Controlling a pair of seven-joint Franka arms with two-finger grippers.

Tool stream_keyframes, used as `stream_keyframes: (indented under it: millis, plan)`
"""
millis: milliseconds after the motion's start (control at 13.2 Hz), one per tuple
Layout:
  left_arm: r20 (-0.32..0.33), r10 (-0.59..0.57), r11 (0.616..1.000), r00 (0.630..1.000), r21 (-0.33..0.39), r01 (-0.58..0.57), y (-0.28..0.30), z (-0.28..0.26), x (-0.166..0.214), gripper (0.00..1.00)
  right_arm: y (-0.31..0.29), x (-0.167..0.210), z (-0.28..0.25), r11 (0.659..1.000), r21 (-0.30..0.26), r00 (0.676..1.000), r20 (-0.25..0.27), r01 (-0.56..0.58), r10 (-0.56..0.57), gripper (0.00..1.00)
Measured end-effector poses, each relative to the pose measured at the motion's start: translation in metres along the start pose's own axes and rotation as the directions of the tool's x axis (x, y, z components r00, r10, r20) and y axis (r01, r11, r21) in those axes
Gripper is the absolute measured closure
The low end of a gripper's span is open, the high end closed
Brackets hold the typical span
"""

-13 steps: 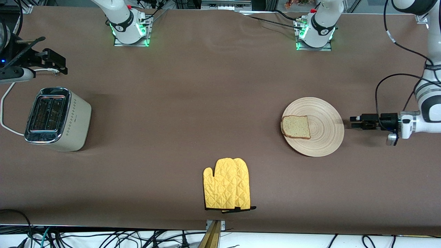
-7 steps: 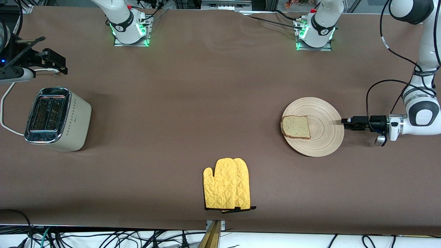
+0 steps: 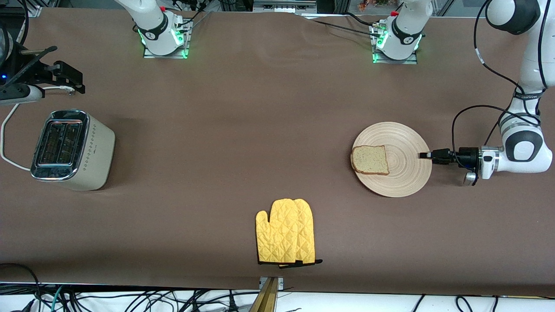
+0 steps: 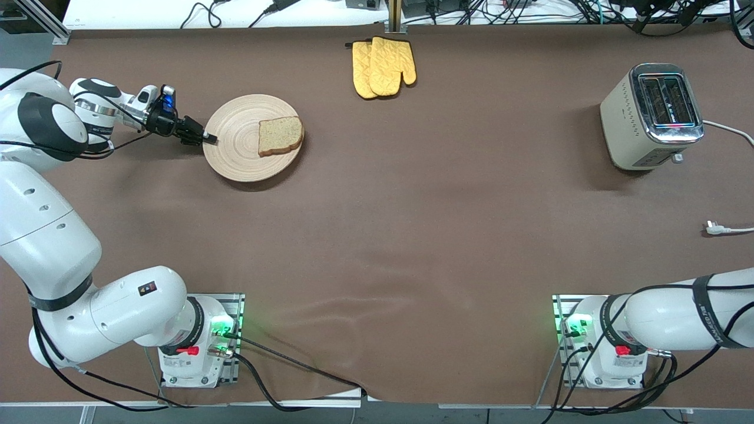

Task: Move plate and put bread in toaster
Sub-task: 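Push the wooden plate with the left gripper toward the toaster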

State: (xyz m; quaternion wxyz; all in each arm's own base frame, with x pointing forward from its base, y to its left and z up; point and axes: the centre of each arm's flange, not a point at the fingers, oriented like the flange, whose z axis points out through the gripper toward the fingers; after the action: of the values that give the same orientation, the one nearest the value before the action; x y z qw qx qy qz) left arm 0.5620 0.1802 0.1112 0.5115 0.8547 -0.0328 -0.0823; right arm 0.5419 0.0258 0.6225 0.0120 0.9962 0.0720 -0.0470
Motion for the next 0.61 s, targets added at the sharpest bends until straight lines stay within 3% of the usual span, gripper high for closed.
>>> stream_keyframes:
  millis: [76, 606]
  plan:
    - [0.001, -0.001, 1.000, 1.000, 0.000, 0.001, -0.001, 0.001, 0.000, 0.91, 0.000, 0.000, 0.000, 1.000, 0.000, 1.000, 0.000, 0.000, 0.000, 0.00]
    - [0.034, -0.077, 0.996, 0.996, -0.030, 0.078, 0.021, 0.005, 0.014, 0.91, 0.000, 0.000, 0.000, 1.000, 0.000, 1.000, 0.000, 0.000, 0.000, 0.00]
